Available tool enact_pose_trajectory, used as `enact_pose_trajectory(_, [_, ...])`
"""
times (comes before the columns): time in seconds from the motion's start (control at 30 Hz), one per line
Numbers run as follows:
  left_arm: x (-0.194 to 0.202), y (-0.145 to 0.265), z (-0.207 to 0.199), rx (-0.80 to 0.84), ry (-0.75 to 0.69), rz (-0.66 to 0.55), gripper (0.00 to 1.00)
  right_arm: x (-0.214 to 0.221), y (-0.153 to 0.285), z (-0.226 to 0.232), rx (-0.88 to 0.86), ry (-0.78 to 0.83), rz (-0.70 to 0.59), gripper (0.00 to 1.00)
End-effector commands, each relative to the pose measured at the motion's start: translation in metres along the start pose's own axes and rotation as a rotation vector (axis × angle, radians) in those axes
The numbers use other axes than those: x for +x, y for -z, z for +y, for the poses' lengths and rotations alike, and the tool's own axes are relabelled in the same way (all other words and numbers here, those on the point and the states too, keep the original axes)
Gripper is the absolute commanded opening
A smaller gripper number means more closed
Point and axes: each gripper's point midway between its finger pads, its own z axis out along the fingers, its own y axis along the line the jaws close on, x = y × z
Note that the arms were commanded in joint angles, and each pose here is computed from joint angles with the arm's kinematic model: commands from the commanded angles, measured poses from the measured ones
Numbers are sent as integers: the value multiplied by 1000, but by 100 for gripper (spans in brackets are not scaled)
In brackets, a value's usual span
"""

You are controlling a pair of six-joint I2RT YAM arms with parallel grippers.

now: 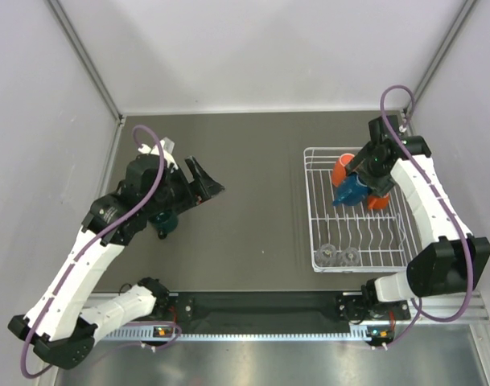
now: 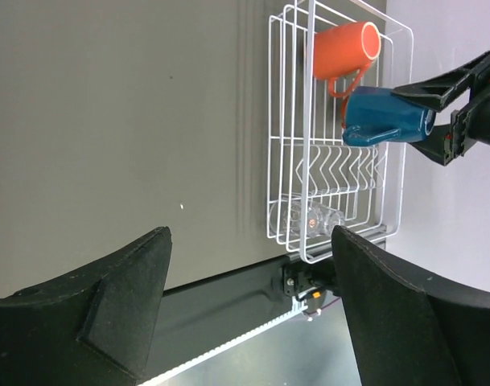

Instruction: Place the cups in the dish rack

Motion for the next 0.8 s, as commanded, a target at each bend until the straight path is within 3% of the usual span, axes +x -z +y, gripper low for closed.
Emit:
enact_pose_trajectory(0.0, [-15, 9, -5, -2, -62, -51, 85, -15, 2, -5, 13, -101, -79, 0])
enact_pose_trajectory(0.77, [-20, -12, -7, -26, -250, 10, 86, -3, -55, -15, 162, -246, -11, 0])
